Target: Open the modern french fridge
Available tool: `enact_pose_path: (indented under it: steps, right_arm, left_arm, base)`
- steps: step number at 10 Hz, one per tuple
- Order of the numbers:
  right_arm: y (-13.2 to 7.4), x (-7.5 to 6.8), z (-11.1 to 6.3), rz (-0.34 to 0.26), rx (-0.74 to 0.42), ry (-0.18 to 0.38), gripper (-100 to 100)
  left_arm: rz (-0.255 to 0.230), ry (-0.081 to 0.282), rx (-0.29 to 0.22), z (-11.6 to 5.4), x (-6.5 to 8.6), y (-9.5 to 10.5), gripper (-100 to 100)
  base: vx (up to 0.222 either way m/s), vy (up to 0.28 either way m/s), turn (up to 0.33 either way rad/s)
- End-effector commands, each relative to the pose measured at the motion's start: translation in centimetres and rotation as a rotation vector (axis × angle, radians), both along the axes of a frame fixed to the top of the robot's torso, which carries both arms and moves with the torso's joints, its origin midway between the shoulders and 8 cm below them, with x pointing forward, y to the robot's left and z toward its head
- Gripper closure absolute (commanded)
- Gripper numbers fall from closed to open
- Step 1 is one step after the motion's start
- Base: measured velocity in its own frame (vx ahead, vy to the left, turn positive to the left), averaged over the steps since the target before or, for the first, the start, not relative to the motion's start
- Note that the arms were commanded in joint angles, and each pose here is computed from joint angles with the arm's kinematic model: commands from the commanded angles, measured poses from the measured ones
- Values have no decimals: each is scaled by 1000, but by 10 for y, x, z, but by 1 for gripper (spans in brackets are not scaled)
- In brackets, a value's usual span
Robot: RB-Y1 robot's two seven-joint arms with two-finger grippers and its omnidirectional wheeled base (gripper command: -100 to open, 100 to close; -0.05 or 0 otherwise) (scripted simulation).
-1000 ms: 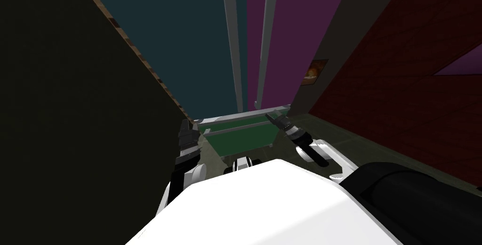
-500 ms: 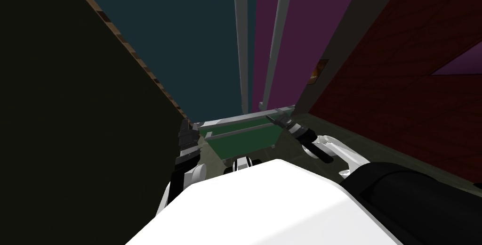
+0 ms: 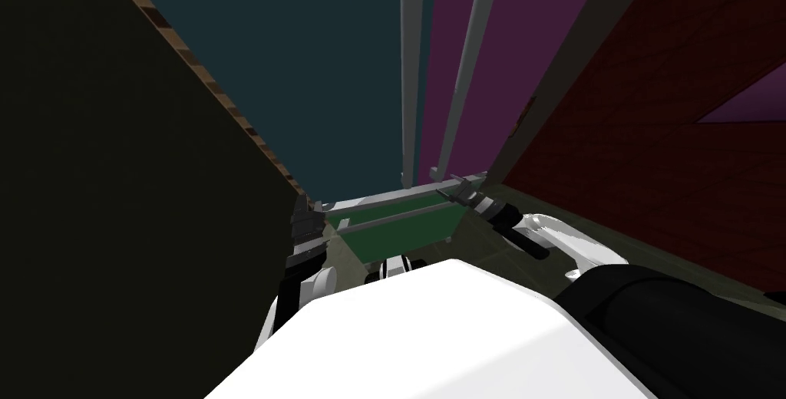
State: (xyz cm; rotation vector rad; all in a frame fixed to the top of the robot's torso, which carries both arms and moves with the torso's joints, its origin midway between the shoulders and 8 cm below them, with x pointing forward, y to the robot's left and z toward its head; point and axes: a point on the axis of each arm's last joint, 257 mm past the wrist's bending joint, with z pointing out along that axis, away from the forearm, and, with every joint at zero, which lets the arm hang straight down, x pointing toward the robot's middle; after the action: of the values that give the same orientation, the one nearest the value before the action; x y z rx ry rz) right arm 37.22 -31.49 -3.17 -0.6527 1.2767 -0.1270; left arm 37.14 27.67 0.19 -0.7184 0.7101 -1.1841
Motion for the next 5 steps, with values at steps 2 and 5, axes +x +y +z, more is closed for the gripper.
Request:
enact_pose_path:
  steps: [2,5]
  right_arm:
    - [-8,4,3,-12,-182,-23,-100]
    - [-6,3,6,-8,-159,-20,-100]
  left_arm:
    - [0,0,0,0,0,0,0]
    - [-1,4,-1,-2,0,0,0]
  base:
    - [57,66,-33]
    - [51,32,-8]
